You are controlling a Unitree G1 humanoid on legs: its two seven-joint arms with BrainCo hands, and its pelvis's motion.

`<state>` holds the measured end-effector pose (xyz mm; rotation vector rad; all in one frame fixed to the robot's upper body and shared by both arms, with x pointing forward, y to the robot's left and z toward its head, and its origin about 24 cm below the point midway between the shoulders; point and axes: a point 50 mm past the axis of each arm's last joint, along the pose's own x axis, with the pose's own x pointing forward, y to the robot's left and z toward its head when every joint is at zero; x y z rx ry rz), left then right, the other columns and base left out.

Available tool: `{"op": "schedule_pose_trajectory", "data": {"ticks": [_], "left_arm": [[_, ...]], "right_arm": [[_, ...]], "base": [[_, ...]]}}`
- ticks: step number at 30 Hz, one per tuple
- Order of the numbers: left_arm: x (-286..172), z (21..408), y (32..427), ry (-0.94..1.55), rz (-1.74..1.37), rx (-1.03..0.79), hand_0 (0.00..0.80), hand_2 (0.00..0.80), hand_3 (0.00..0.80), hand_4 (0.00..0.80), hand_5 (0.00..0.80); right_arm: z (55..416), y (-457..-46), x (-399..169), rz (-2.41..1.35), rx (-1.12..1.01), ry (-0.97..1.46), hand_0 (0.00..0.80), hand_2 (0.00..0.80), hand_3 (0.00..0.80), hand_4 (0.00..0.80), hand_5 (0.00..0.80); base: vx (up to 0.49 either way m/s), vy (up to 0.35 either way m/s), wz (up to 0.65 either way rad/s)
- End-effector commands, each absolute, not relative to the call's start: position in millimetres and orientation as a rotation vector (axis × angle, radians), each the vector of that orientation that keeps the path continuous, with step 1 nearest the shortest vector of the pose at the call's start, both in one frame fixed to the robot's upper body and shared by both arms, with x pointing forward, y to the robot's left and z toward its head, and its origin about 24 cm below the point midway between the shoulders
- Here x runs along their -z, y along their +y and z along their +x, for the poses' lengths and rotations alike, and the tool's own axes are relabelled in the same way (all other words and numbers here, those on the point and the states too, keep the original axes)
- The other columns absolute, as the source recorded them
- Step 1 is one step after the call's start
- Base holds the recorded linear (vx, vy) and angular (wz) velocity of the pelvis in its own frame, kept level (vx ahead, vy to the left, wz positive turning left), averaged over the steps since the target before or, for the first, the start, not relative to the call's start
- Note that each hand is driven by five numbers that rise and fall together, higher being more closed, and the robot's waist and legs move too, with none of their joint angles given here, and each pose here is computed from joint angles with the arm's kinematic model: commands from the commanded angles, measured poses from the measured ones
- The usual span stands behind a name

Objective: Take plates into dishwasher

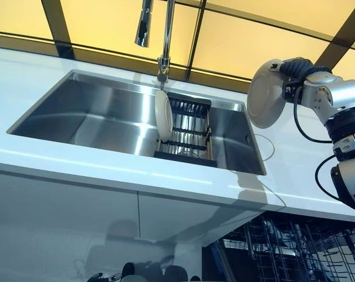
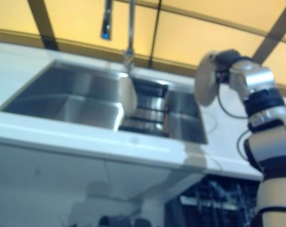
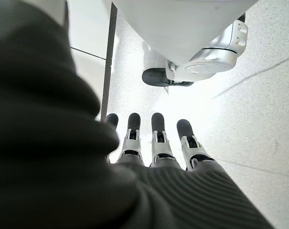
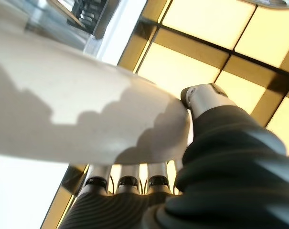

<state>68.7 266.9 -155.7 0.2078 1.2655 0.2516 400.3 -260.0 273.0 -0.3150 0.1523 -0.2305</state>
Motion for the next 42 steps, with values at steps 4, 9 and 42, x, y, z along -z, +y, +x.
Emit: {"op": "schedule_pose_trajectory", "data": {"ticks": [4,9,42], "left_arm": [[152,78,276,1.282,0.294,-0.218,0.000,0.000,0.000,0.000,0.000],[153,79,274,1.286,0.289,-0.205,0.000,0.000,0.000,0.000,0.000],[151,82,279,1.299,0.306,-0.153,0.000,0.000,0.000,0.000,0.000]], "right_arm": [[380,-279,-357,-0.418,0.322,-0.043,0.800,0.800,0.800,0.800,0.800],[375,-291,-356,-0.489,0.328,0.004,0.800,0.800,0.800,0.800,0.800],[322,-378,-353,-0.610,0.440,0.137,0.800,0.800,0.800,0.800,0.800]], "base": [[0.001,-0.003,-0.15],[-0.002,0.002,-0.05],[-0.003,0.002,-0.10]]}}
